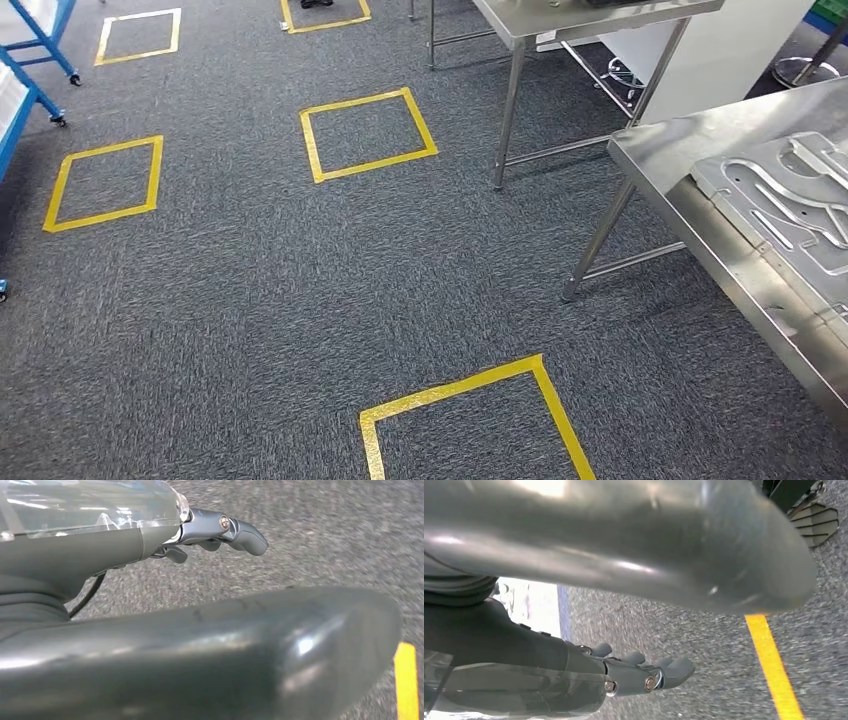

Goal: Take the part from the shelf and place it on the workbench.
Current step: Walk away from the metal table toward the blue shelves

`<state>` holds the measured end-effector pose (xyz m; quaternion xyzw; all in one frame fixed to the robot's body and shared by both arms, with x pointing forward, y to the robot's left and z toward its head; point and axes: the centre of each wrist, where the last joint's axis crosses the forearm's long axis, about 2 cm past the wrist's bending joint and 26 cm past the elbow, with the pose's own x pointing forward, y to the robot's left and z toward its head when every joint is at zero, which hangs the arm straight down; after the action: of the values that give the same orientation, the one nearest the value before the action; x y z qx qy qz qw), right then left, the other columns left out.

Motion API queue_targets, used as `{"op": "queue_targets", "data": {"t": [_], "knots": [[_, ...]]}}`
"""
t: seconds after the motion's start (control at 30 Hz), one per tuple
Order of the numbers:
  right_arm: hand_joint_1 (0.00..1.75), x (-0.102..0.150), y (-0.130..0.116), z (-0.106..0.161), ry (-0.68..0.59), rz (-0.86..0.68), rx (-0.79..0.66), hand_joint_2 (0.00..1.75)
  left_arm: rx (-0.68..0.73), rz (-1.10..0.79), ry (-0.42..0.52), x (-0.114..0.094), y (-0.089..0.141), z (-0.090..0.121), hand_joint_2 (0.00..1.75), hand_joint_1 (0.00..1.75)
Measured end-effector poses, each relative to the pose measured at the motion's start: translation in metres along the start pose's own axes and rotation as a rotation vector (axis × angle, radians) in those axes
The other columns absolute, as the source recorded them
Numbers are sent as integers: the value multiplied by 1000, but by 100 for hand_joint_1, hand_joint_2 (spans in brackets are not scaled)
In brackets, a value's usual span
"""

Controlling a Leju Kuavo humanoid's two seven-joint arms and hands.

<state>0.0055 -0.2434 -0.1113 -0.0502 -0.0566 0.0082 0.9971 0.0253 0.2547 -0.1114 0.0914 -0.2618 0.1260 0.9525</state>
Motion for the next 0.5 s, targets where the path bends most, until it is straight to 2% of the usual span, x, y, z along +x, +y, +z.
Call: {"op": "queue_targets", "data": {"t": [0.5], "knots": [[0,1,0,0,2,9,1,0,2,0,2,0,1,0,0,0]]}}
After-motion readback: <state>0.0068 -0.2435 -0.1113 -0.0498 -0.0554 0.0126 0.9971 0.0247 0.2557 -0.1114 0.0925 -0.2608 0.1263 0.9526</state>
